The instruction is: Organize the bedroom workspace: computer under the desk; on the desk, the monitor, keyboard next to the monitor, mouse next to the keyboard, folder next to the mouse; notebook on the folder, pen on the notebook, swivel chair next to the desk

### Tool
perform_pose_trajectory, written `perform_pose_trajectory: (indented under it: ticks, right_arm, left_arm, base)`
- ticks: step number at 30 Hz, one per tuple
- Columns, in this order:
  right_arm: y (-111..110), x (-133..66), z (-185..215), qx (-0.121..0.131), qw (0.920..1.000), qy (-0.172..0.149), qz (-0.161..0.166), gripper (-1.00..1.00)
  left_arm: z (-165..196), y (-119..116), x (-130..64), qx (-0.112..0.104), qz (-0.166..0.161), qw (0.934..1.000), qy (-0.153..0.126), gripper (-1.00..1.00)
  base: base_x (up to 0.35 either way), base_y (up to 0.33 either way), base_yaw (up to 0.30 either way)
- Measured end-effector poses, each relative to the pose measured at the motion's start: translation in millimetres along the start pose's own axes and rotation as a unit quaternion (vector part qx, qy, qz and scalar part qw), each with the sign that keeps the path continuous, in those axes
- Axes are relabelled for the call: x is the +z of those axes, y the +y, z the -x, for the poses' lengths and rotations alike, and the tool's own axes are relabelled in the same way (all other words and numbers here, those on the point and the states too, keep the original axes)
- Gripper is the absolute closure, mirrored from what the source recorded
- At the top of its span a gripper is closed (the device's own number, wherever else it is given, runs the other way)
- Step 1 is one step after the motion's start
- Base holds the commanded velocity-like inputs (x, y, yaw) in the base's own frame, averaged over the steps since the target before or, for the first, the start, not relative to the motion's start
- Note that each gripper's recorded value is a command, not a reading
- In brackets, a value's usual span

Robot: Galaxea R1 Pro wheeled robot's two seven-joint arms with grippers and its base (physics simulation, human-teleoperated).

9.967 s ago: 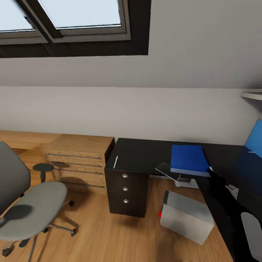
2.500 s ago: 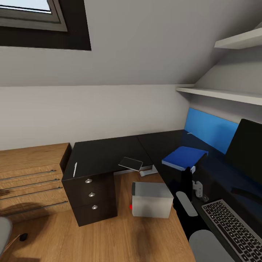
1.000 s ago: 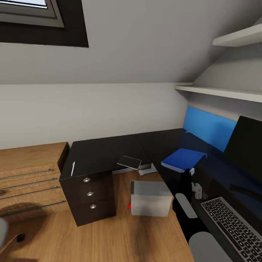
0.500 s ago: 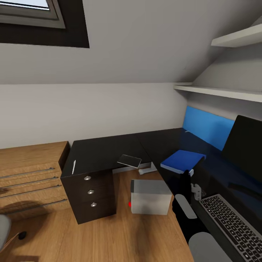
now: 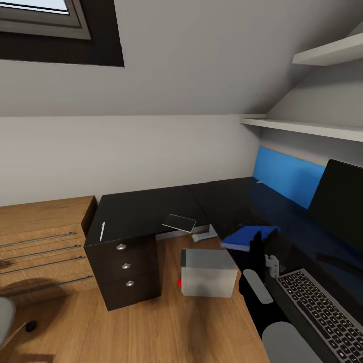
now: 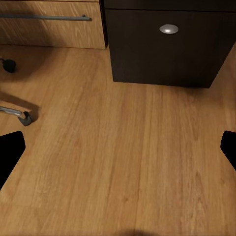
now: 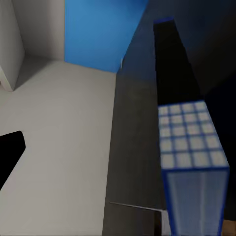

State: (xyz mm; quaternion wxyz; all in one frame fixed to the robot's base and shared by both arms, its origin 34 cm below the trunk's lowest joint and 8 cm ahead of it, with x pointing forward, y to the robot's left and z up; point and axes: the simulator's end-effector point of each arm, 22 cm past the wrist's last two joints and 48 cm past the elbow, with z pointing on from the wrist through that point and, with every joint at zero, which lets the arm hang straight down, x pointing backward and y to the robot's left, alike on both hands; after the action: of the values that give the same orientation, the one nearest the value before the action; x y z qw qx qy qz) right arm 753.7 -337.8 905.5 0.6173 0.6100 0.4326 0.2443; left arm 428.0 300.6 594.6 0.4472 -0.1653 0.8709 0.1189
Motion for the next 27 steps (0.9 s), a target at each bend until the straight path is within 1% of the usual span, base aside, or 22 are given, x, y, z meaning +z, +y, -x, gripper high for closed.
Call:
perform_pose_trajectory:
  ticks: [22,27]
  right_arm:
    - [0.8,0.8,2.1,0.000,1.0000,-0.002,0.001,-1.00]
    - [5.0,0.2,1.8,0.000,1.0000,-0.004,0.007,-1.00]
  left_arm:
    - [-0.3,-0.6,-0.3,0.000,0.000,1.0000,0.000,-1.00]
    - [-0.3,-1.0,-0.3,0.000,-0.001,1.0000,0.000,-1.00]
  base:
    - [0.000,0.000,0.000]
    - [0.000,0.000,0.000]
